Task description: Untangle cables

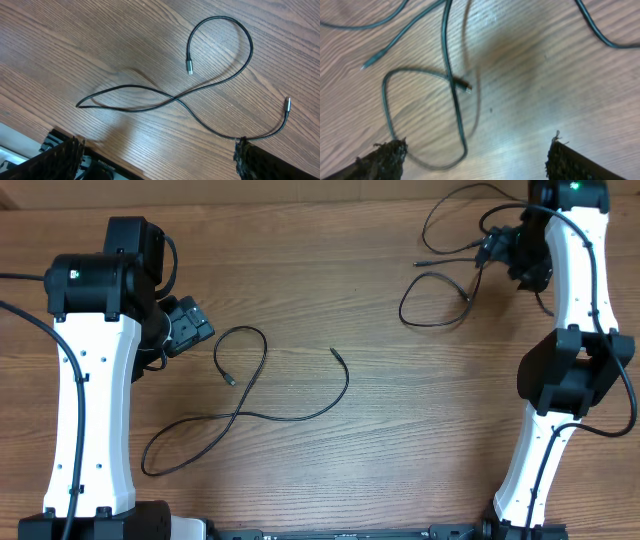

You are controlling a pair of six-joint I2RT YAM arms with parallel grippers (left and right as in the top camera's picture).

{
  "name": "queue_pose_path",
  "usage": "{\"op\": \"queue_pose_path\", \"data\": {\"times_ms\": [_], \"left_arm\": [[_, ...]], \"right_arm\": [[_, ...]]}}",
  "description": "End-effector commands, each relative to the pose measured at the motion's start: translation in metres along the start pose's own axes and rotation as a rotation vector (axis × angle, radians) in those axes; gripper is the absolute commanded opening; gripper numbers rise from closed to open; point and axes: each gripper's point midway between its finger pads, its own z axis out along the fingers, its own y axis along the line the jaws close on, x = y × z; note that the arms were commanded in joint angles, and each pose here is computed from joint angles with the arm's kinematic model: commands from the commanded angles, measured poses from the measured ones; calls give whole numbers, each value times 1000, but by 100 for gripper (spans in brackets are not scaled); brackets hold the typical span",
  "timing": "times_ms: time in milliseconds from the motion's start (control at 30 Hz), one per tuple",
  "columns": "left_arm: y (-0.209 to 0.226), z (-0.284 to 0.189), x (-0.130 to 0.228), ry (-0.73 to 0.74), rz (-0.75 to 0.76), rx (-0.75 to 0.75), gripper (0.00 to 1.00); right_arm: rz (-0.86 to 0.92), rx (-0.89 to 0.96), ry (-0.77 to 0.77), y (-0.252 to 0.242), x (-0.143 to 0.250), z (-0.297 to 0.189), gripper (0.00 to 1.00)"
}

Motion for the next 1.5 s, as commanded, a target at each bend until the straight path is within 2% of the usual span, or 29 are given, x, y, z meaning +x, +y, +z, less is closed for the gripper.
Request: {"op": "queue_pose_path", "data": {"times_ms": [0, 133, 400, 533, 933, 1100, 1233, 1467], "left_arm": [[0, 2, 1, 5, 6, -2, 100], [0, 2, 1, 5, 6, -2, 99], [0, 2, 1, 5, 6, -2, 99], [0, 2, 1, 5, 6, -2, 99], [0, 2, 1, 5, 6, -2, 100], [0, 2, 0, 5, 6, -2, 99], [0, 2, 1, 5, 6, -2, 99], [0, 2, 0, 5, 6, -2, 100]], "right_arm": [[-12, -54, -77, 10, 3, -54, 92], [-46, -165, -62, 30, 30, -92, 93], [-151, -295, -170, 66, 67, -164, 93], [-266, -342, -222, 91, 98, -196, 93], [-536, -446, -232, 157, 191, -233, 100], [-577, -458, -255, 157, 210, -247, 100], [-575, -412, -262, 139, 218, -247, 100], [-569, -336, -166, 102, 247, -222, 100]]}}
